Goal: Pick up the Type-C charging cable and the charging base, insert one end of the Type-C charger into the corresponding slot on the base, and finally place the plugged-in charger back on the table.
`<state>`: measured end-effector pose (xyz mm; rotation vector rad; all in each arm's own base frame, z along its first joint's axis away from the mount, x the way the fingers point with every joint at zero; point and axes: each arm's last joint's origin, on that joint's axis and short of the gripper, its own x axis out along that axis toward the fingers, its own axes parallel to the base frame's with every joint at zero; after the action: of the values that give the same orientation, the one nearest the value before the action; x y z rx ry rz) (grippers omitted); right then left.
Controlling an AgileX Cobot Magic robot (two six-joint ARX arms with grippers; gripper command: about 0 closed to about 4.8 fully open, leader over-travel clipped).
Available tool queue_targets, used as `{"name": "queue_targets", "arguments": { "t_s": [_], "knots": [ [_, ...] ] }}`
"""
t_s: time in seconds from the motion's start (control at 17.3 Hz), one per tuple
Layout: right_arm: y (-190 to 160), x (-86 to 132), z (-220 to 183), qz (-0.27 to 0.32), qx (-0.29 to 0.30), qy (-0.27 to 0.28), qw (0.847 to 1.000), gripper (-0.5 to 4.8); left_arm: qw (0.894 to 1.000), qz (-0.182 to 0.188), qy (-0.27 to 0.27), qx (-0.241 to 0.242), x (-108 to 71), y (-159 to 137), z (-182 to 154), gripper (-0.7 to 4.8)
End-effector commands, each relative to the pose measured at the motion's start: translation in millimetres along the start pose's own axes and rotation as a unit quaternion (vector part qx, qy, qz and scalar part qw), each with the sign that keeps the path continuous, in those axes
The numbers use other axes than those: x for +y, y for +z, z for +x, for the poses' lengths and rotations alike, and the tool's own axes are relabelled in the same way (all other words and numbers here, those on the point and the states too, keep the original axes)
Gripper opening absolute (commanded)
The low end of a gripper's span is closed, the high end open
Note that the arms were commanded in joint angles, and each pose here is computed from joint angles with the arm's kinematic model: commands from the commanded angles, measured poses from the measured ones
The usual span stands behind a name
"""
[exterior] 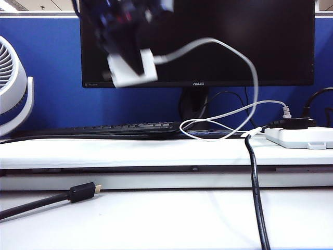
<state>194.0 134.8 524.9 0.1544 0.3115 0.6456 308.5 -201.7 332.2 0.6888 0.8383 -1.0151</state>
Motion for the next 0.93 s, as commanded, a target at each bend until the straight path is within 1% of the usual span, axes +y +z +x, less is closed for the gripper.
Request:
{"name": "queue_targets", "arguments": {
  "t_s": [0.06, 0.12, 0.29, 0.52, 0.58, 0.64, 0.7, 0.75, 0.81, 0.93],
  "knots": [
    [3, 1, -4, -0.003, -0.014, 0.003, 1.0, 1.8, 0.999, 0.008, -0.028, 0.015, 4.9, 2, 33, -0.06],
    [3, 1, -4, -0.003, -0.015, 0.003, 1.0, 1.8, 0.999, 0.007, -0.037, 0.028, 6.4, 1, 51, -0.06],
    [3, 1, -4, -0.003, -0.014, 0.003, 1.0, 1.8, 0.996, -0.003, -0.059, 0.061, 12.2, -6, 90, -0.06],
    [3, 1, -4, -0.003, -0.014, 0.003, 1.0, 1.8, 0.995, -0.007, -0.069, 0.075, 13.8, -9, 106, -0.06],
    [3, 1, -4, -0.007, -0.014, 0.003, 1.0, 1.8, 0.995, -0.007, -0.069, 0.076, 13.8, -9, 106, 0.05],
    [3, 1, -4, -0.011, -0.014, 0.003, 1.0, 1.8, 0.995, -0.007, -0.069, 0.075, 13.8, -9, 106, 1.49],
    [3, 1, -4, -0.011, -0.014, 0.003, 1.0, 1.8, 0.995, -0.009, -0.059, 0.082, 14.4, -10, 106, 3.06],
    [3, 1, -4, -0.012, -0.014, 0.003, 1.0, 1.8, 0.995, -0.012, -0.045, 0.092, 15.1, -10, 106, 3.18],
    [3, 1, -4, -0.012, -0.014, 0.002, 1.0, 1.8, 0.994, -0.014, -0.036, 0.1, 15.6, -11, 106, 3.18],
    [3, 1, -4, -0.014, -0.014, 0.002, 1.0, 1.8, 0.993, -0.015, -0.031, 0.109, 15.2, -12, 101, 3.18]
  ]
}}
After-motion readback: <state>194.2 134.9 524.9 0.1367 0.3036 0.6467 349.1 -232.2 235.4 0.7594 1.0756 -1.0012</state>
